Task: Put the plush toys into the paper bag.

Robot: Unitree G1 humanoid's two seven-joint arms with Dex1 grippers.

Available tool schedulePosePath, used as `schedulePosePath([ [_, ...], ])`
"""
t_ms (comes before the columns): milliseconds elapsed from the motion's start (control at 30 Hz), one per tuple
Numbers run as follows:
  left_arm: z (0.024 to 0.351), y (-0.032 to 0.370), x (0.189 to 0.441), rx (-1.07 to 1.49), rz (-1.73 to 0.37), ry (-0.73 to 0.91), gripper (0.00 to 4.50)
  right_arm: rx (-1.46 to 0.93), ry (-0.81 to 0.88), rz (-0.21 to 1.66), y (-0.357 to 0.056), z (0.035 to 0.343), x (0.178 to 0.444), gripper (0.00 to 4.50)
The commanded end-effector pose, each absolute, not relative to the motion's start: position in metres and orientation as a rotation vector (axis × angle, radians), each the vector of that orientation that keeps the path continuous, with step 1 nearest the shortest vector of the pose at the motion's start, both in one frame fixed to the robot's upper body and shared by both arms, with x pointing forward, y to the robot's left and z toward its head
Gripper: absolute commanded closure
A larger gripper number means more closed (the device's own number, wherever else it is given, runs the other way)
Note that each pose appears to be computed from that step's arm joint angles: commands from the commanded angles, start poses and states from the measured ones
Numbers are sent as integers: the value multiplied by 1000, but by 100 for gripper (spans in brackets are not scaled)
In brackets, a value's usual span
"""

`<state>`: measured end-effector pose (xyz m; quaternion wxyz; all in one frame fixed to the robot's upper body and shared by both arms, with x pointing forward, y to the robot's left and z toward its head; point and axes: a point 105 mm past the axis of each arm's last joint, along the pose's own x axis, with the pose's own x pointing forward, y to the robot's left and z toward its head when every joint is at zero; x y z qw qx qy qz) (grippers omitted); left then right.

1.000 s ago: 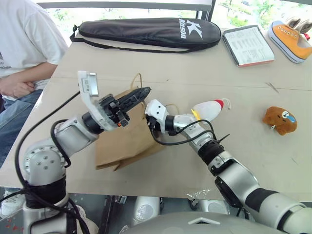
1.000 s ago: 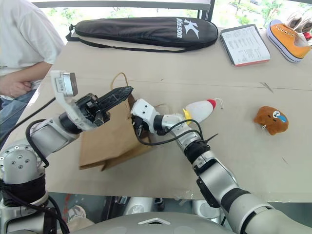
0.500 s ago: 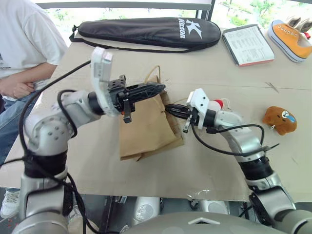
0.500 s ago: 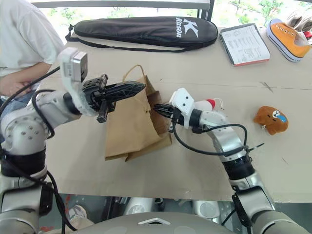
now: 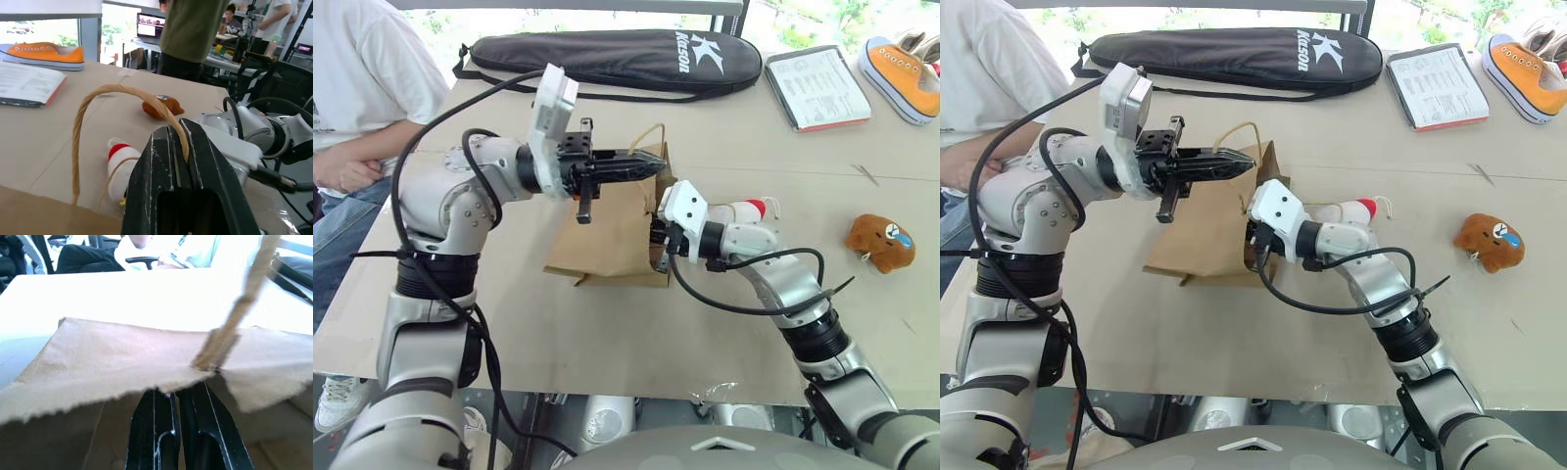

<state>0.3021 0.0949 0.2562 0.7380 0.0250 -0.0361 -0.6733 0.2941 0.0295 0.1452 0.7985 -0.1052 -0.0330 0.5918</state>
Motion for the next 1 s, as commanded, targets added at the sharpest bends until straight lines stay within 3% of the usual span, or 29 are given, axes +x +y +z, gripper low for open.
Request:
schedulePosePath([
  [33, 278, 95, 298, 83, -1447, -181, 450, -196, -89, 1302, 46, 143, 296, 448],
  [300, 264, 101, 279, -21, -1396, -154, 450, -78, -67, 1261, 67, 107, 320, 448],
  [567, 250, 122, 268, -56, -1316, -106, 450, 2, -130, 1268, 70, 118, 327, 448],
  [833, 255, 124, 272, -100, -1292, -130, 450, -7, -49, 1244, 74, 105, 337, 448],
  [1000, 256, 129, 273, -98, -1291, -129, 450, 113, 45, 1263, 81, 97, 336, 448],
])
